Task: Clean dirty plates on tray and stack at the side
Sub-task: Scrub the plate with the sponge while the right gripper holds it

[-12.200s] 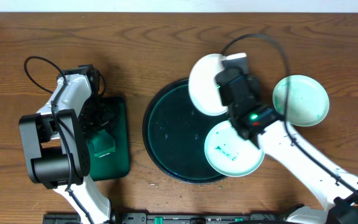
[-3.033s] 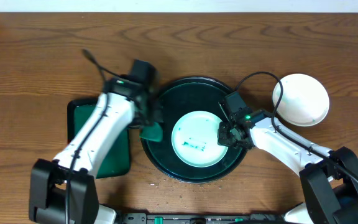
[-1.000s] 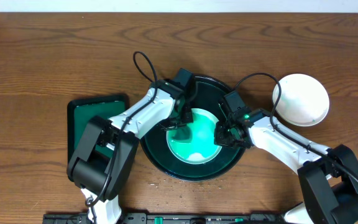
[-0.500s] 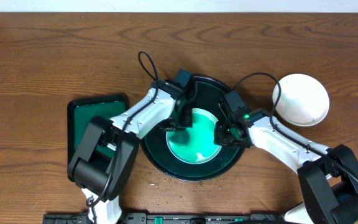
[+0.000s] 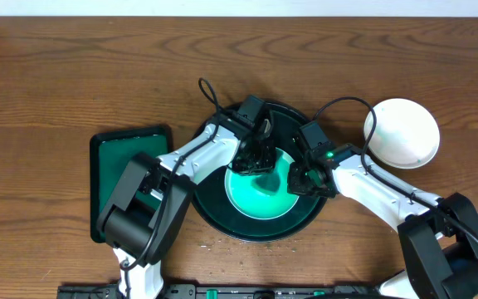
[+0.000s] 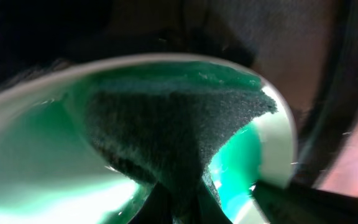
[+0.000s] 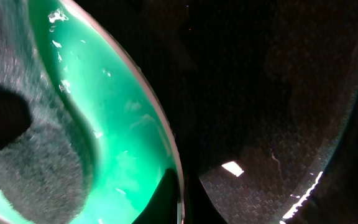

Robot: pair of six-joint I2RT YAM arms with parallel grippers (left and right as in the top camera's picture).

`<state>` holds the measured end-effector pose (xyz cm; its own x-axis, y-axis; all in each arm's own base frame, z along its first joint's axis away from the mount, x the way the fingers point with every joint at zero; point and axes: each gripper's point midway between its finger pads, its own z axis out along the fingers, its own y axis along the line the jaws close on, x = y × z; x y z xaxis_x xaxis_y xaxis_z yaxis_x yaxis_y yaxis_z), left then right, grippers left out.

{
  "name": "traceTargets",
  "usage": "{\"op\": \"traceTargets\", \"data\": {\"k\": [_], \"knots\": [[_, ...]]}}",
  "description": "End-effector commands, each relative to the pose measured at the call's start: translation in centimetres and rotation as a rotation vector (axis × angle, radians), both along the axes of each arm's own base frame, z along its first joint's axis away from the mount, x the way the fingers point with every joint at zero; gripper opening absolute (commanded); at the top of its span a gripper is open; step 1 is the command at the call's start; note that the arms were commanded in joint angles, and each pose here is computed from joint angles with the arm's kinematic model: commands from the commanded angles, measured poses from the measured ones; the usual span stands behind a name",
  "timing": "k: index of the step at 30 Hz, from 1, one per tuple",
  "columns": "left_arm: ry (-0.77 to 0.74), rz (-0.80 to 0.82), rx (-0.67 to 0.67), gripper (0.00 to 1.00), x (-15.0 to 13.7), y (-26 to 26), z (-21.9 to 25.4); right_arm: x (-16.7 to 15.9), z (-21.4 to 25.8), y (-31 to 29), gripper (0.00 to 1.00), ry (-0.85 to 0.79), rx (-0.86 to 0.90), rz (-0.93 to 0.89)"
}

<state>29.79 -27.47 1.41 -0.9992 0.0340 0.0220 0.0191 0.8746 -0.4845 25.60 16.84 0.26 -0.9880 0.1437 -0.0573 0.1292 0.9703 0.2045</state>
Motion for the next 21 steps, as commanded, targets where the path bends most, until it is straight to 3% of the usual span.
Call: {"op": "traceTargets", "data": {"k": [1,5,8,15,21], "knots": [[0.008,0.118,-0.057,0.07,2.6,0.3,-1.4,-1.2,-1.4,-1.1,0.01,0.049,-0.057,0.001],[-0.046,0.242,0.014,0.07,5.7,3.7,-1.9,-1.4,-1.4,-1.2,0.01,0.057,-0.061,0.001],[-0.060,0.324,0.175,0.07,6.3,8.0,-3.1,-1.5,-1.4,-1.2,0.01,0.061,-0.063,0.000],[-0.018,0.423,0.661,0.07,3.1,17.6,-4.1,-1.5,-1.4,-1.3,0.01,0.061,-0.064,0.000],[0.051,0.406,0.761,0.07,0.7,19.2,-3.8,-1.4,-1.4,-1.2,0.01,0.059,-0.064,0.001]]}}
